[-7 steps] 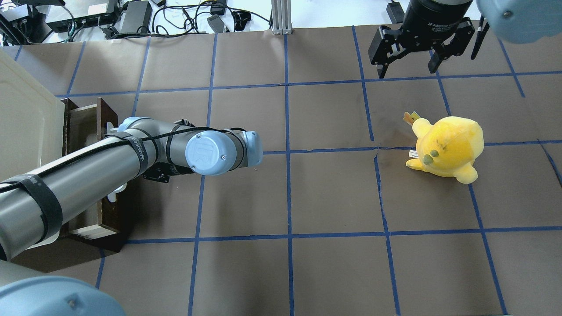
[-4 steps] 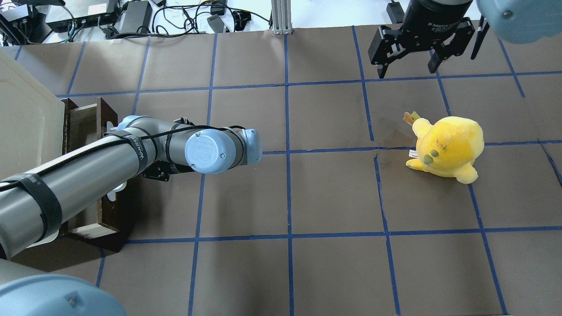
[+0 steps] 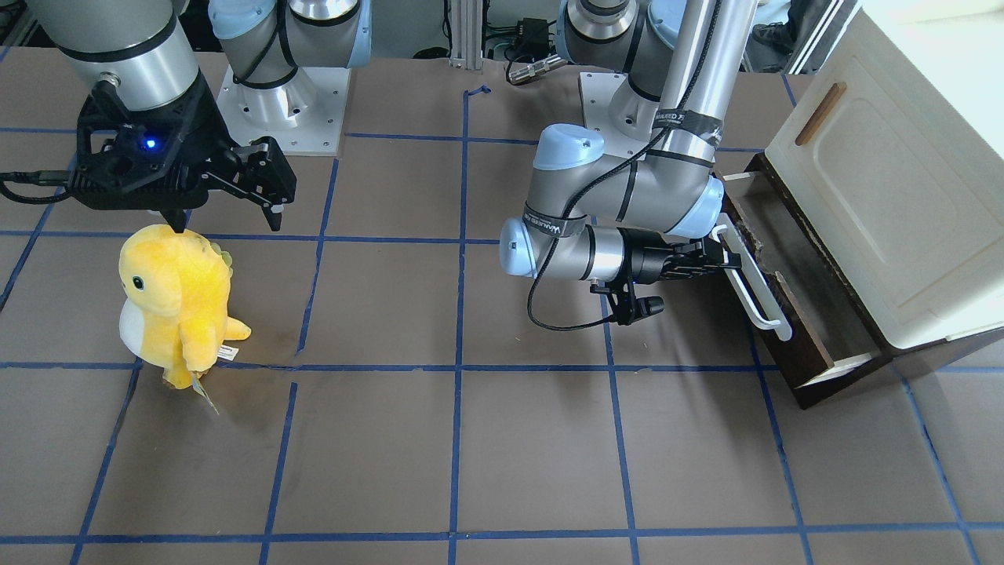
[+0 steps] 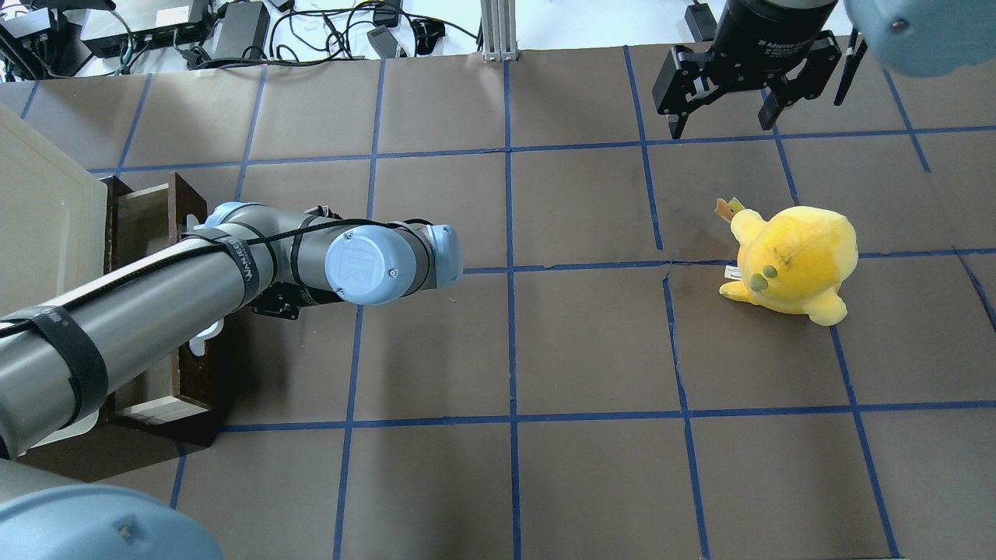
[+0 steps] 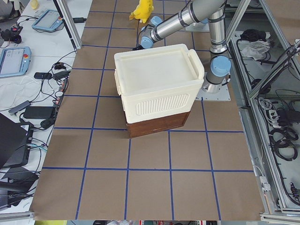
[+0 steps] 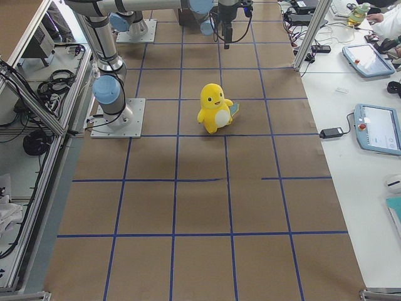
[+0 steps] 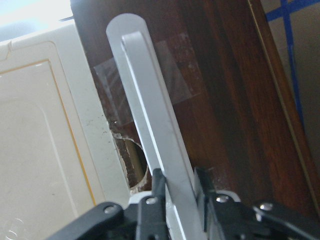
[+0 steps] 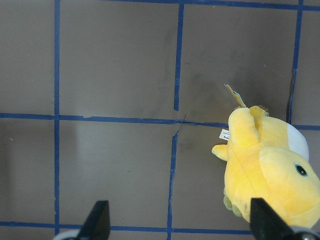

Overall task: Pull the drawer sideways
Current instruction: 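Keep pulling the drawer handle outward with the left gripper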

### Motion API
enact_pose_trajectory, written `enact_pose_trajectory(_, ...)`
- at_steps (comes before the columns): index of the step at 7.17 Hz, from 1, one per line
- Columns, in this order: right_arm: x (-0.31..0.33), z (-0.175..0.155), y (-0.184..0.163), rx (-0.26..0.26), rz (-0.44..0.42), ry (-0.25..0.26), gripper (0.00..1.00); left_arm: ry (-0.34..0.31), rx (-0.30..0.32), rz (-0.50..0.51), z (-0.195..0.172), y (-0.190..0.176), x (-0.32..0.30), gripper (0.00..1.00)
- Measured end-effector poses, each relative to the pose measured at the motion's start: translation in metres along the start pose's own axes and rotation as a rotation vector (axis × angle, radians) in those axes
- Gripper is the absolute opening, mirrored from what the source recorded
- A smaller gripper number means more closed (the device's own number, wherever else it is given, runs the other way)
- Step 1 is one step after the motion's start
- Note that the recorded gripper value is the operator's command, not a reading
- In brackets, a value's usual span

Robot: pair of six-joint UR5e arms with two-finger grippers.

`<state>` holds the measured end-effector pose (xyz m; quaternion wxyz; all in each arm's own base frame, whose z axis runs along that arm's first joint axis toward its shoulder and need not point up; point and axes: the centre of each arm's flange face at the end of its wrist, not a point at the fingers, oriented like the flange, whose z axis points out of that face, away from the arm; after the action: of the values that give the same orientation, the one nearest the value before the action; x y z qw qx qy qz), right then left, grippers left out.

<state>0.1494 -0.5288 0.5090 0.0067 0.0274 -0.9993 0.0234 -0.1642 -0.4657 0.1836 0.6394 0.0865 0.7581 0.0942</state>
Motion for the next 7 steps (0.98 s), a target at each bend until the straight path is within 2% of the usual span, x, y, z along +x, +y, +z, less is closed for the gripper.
enact_pose_trajectory(7, 0.0, 0.0, 0.0, 0.0, 0.0, 0.0, 1.0, -0.004, 0.026, -0.002, -0.013, -0.001, 0.001, 0.07)
